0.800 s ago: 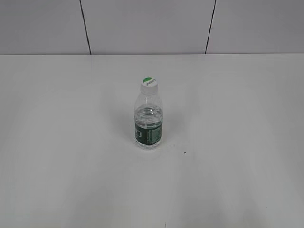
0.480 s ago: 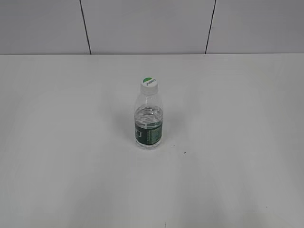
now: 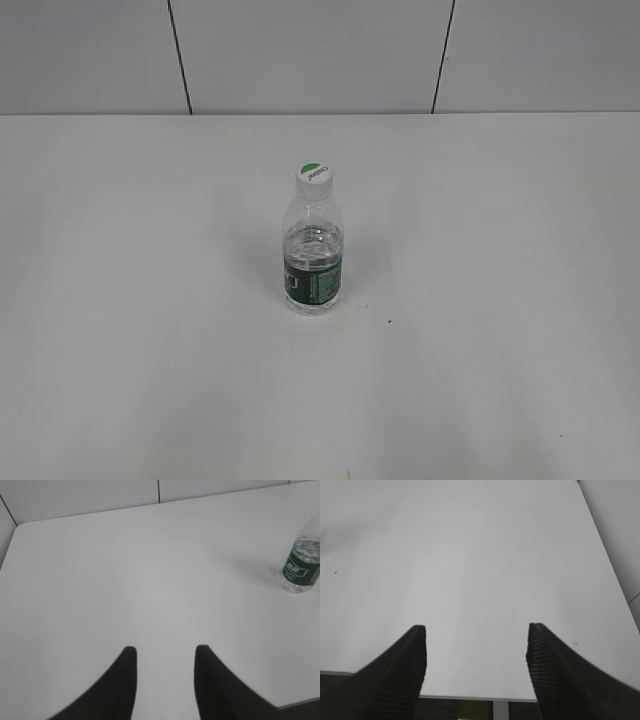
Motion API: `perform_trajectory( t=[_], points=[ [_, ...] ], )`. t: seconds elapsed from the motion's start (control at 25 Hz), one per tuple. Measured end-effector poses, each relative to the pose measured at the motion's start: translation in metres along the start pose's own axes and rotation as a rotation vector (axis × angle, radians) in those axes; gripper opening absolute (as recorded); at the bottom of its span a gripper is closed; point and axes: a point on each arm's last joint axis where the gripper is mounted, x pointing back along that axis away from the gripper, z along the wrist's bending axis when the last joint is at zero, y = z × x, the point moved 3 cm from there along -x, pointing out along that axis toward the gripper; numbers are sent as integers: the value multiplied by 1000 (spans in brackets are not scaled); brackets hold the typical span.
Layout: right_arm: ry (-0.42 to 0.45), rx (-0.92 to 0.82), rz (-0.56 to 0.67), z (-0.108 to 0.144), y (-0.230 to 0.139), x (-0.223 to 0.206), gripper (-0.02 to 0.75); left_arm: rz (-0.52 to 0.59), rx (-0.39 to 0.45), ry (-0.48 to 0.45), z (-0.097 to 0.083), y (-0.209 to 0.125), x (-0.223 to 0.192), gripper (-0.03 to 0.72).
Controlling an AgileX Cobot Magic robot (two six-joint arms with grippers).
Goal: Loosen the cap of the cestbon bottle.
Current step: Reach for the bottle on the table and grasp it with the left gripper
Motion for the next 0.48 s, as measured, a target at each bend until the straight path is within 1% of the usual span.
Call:
perform_trajectory(
  t=[0.48],
  points=[
    [0,0,0,0,0,0,484,0,0,0,0,0,0,243]
  ],
)
